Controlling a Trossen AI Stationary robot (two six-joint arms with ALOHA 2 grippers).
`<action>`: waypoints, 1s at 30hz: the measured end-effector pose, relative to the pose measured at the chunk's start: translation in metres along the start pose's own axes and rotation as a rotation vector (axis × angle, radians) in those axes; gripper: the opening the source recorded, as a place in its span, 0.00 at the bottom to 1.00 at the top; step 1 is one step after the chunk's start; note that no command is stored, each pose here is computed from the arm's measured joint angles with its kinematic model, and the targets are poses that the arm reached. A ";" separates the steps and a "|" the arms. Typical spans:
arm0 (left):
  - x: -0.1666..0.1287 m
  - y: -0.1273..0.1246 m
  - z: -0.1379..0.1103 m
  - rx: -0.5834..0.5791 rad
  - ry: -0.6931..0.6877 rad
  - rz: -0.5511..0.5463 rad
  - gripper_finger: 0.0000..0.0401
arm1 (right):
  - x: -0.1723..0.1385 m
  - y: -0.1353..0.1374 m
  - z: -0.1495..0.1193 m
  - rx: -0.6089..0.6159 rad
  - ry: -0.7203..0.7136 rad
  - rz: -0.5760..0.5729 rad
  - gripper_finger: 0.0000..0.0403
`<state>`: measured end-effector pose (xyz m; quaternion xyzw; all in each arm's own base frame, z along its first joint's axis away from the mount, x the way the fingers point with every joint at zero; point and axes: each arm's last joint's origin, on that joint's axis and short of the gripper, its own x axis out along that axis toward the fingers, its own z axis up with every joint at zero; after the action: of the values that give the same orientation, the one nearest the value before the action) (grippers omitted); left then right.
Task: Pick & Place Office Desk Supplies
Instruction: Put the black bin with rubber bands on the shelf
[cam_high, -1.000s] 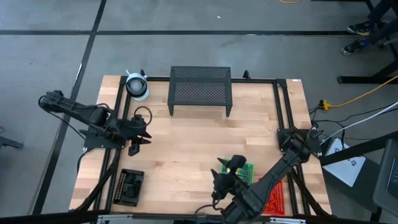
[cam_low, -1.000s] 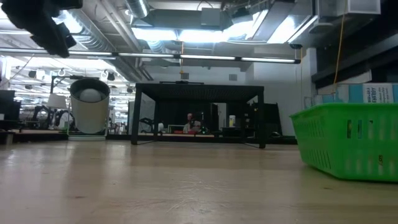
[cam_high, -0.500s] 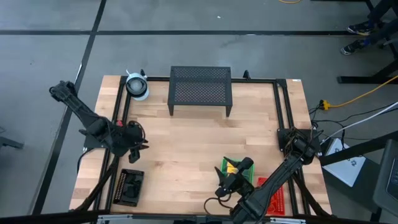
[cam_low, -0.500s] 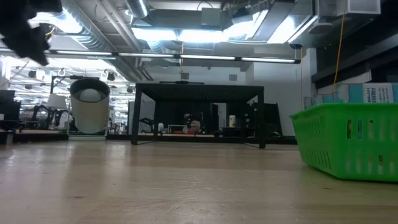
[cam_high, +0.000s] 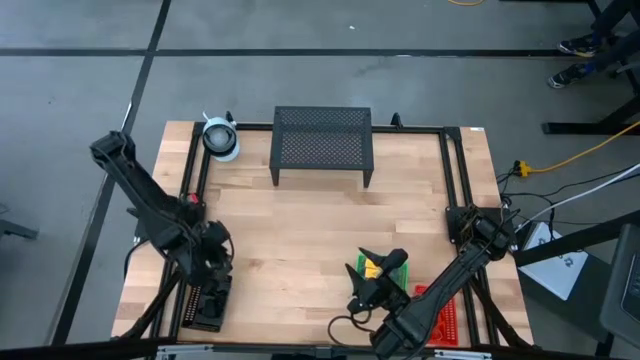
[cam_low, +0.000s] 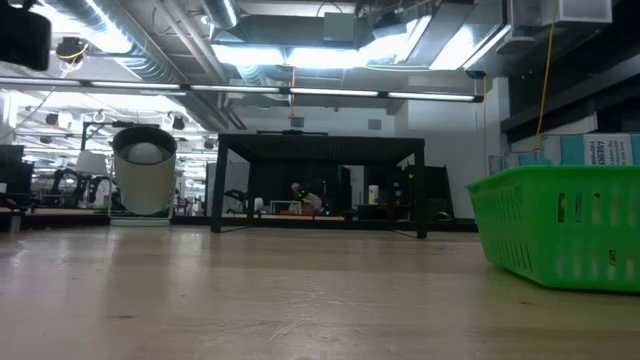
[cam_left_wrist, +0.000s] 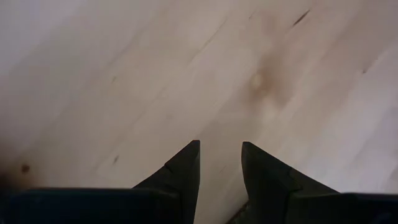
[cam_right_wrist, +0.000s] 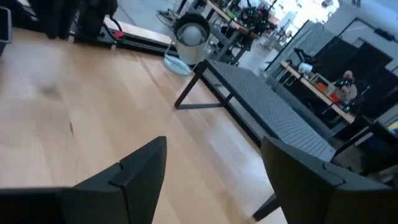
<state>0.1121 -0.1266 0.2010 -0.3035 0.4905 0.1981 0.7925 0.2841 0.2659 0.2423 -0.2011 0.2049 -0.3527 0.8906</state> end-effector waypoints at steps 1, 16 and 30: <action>0.001 -0.001 -0.003 0.003 0.003 0.008 0.28 | 0.000 0.000 0.000 -0.004 -0.004 -0.001 0.65; -0.026 -0.018 -0.025 0.283 0.125 -0.097 0.28 | 0.002 0.001 -0.004 -0.002 0.040 0.003 0.65; -0.006 -0.017 -0.041 0.455 0.282 0.090 0.28 | 0.002 0.001 -0.005 0.026 0.060 0.006 0.65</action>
<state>0.0932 -0.1671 0.1975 -0.1202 0.6409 0.0737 0.7546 0.2835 0.2643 0.2370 -0.1783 0.2275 -0.3583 0.8877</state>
